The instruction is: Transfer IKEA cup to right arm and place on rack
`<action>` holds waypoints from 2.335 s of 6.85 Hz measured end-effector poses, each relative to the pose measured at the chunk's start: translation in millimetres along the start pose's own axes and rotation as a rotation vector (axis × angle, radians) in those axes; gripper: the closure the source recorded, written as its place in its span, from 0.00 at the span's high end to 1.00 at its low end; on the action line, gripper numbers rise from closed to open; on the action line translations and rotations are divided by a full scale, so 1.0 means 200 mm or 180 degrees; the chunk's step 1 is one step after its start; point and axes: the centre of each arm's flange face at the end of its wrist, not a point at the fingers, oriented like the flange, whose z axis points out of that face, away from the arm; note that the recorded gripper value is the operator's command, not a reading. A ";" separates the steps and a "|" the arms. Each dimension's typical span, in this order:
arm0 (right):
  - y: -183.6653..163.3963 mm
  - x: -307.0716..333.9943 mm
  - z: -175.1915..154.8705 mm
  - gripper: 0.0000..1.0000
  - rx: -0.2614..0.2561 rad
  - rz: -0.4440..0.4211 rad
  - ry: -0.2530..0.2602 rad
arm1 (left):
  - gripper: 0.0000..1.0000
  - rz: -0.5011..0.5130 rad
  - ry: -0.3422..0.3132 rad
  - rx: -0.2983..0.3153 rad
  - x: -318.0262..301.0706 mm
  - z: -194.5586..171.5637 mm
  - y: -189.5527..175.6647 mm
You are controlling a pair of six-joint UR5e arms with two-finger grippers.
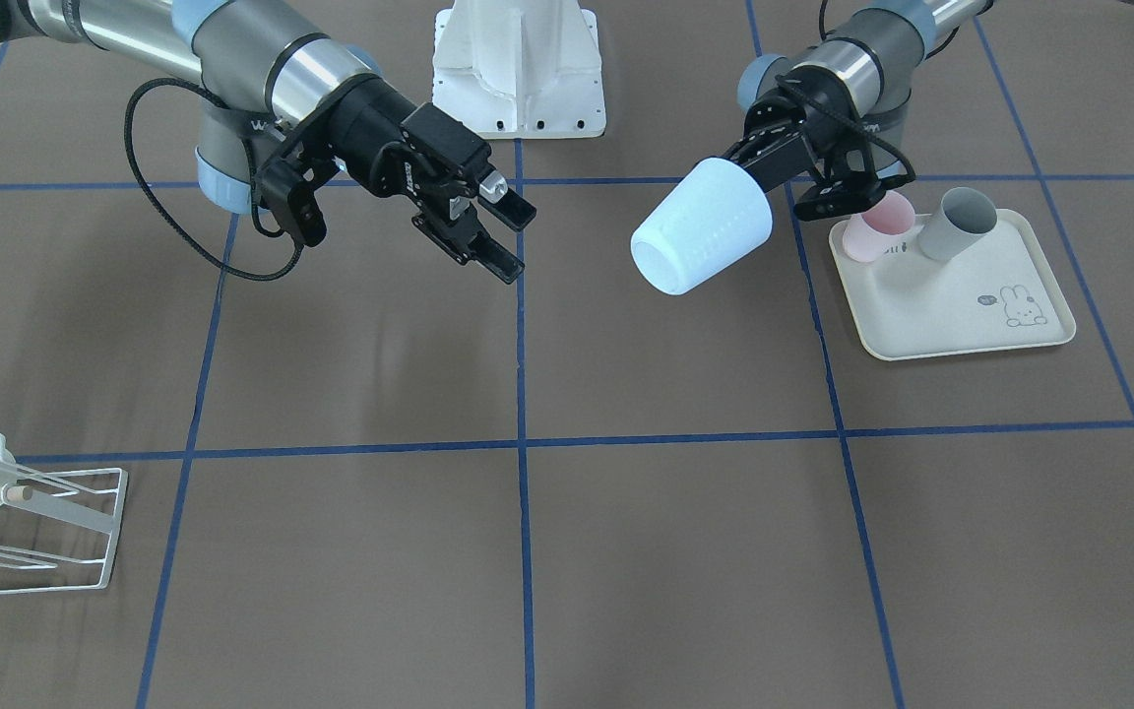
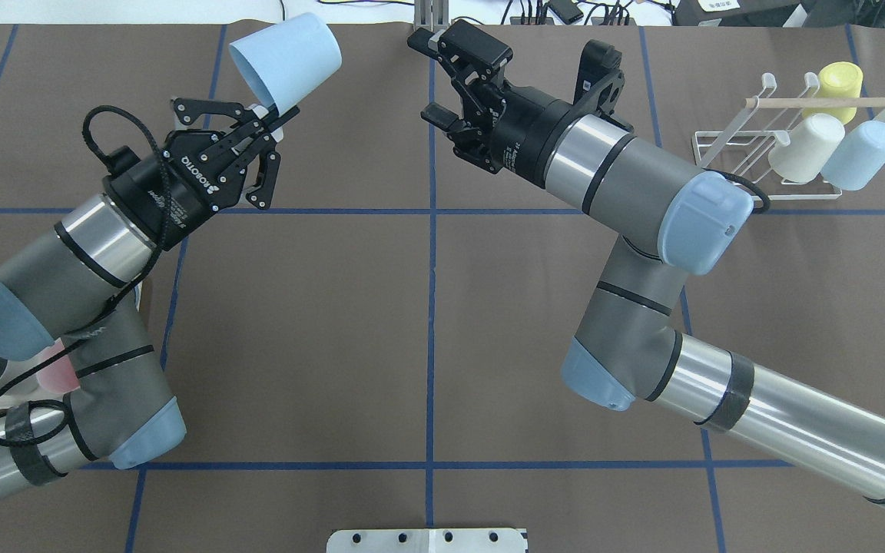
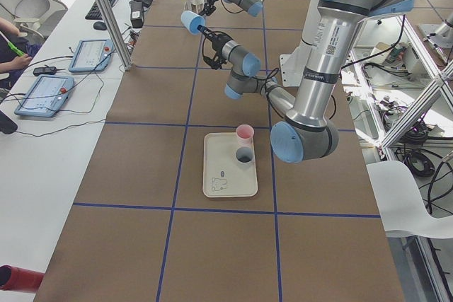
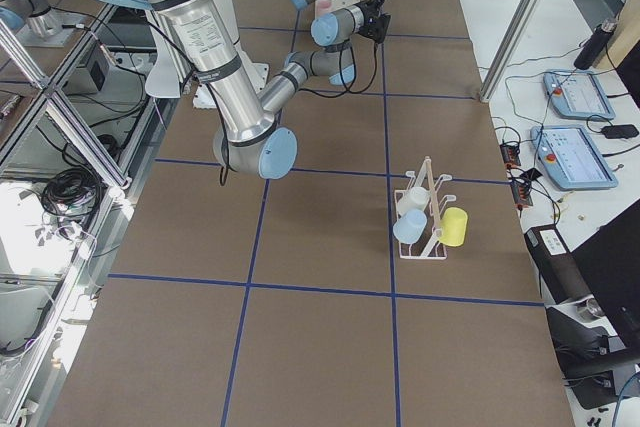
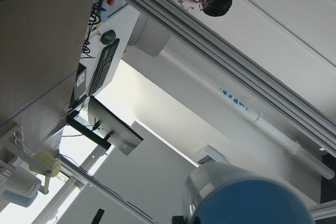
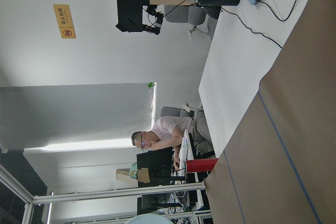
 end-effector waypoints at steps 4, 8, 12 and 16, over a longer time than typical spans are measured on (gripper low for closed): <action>0.04 0.03 0.01 1.00 -0.0030 -0.0221 0.0035 | 0.00 0.0268 -0.0138 0.0093 -0.16 0.19 0.09; 0.06 0.04 0.01 1.00 -0.0055 -0.0235 0.0033 | 0.00 0.0217 -0.0147 0.0050 -0.30 0.24 0.23; 0.08 0.03 0.01 1.00 -0.0073 -0.0205 0.0012 | 0.00 0.0147 -0.0136 0.0066 -0.38 0.24 0.30; 0.08 0.03 0.01 0.04 -0.0074 -0.0195 0.0010 | 0.00 0.0117 -0.0099 0.0034 -0.37 0.24 0.35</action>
